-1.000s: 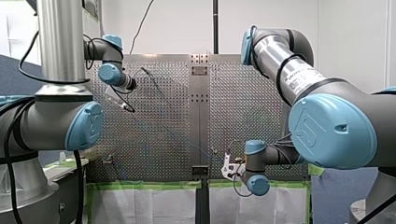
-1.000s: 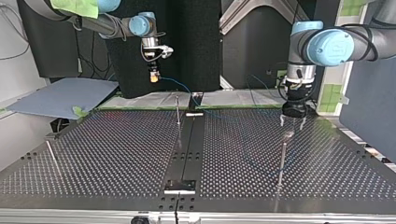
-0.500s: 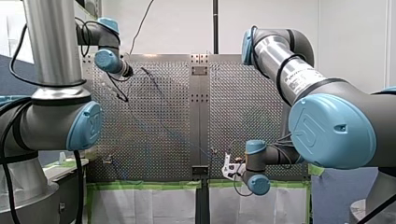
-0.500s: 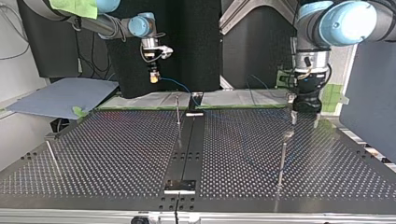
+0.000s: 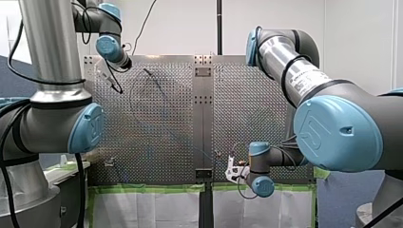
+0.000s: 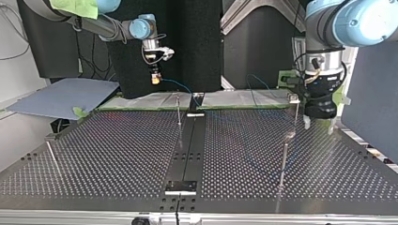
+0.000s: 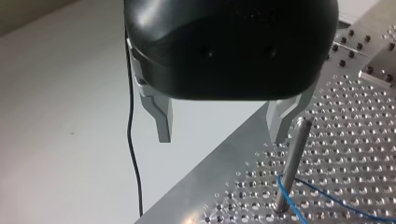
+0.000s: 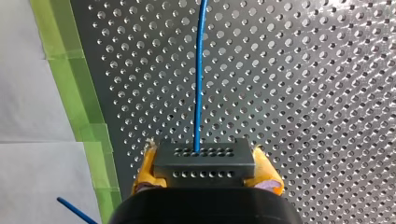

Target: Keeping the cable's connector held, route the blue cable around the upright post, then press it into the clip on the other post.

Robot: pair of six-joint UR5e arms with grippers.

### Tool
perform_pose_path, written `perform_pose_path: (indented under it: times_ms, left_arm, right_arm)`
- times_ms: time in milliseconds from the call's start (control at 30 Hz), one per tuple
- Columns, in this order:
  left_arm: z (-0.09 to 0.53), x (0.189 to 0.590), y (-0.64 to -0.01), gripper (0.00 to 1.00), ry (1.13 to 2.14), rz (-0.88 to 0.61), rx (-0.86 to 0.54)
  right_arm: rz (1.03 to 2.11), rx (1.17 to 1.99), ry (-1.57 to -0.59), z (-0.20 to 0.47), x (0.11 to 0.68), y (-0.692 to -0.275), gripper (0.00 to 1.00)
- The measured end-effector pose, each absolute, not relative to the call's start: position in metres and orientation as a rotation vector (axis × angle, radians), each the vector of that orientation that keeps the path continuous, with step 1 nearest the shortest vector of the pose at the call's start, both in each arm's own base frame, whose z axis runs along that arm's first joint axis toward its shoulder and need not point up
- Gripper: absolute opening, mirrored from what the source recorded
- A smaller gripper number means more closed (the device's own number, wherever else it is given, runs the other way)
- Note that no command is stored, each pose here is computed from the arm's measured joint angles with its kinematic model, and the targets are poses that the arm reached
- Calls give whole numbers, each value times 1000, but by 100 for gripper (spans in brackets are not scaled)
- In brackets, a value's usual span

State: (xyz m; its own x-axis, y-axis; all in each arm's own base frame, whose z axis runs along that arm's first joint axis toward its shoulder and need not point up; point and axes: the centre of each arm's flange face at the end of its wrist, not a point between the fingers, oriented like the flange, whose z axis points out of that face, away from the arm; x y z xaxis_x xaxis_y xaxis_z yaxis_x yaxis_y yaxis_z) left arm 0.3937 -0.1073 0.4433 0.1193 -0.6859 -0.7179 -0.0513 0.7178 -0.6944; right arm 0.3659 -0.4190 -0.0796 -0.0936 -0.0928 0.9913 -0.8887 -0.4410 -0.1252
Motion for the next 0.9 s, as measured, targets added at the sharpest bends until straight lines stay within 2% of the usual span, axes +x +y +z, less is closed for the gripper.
perform_pose_path:
  times_ms: [500,900]
  left_arm:
    - [494,392,-133,99,1487,-445,-496]
    - [487,382,-151,99,1577,-344,-403]
  right_arm:
    - [1605,1562,-1083,-80,369,-415,0]
    - [1603,1569,-1083,-81,370,-414,0]
